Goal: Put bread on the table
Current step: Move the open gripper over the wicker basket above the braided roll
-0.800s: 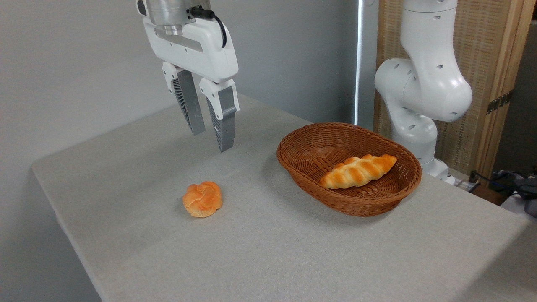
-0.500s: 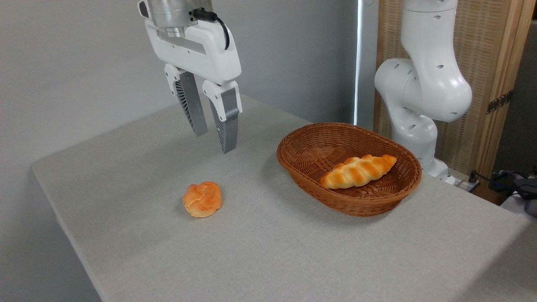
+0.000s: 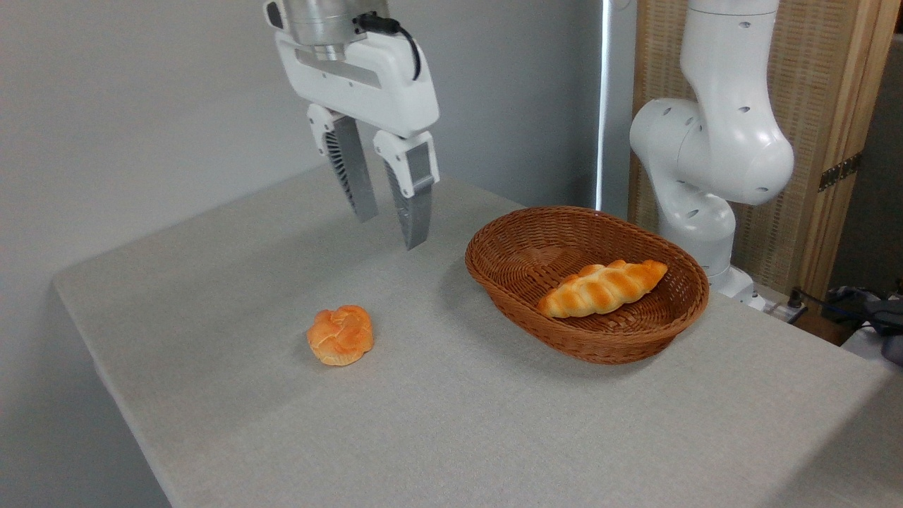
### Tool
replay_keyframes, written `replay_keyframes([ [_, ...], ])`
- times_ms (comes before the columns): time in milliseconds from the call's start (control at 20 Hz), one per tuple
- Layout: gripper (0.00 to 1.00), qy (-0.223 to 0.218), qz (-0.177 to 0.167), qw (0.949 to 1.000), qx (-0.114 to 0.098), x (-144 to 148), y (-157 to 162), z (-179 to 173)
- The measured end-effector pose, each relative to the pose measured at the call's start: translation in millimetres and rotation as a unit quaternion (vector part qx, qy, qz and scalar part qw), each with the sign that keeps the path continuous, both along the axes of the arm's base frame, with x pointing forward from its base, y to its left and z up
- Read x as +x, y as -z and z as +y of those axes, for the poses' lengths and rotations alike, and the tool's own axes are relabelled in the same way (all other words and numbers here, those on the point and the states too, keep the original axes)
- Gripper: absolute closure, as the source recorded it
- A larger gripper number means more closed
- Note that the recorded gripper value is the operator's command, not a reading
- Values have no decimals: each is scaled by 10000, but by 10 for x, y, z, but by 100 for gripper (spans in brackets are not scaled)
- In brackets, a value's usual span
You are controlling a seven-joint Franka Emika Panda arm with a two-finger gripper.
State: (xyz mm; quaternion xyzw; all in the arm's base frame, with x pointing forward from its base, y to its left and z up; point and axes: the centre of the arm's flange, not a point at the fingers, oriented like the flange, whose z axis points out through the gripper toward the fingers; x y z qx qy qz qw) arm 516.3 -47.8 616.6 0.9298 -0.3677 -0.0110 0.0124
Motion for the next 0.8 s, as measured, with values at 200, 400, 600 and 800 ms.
replay_keyframes([
  [200,0,112,115,9999,-23,-367,70,61],
  [400,0,381,237,9989,-104,-765,199,215],
  [600,0,507,429,9978,-6,-1054,417,242],
  [800,0,624,693,9952,293,-1393,740,287],
])
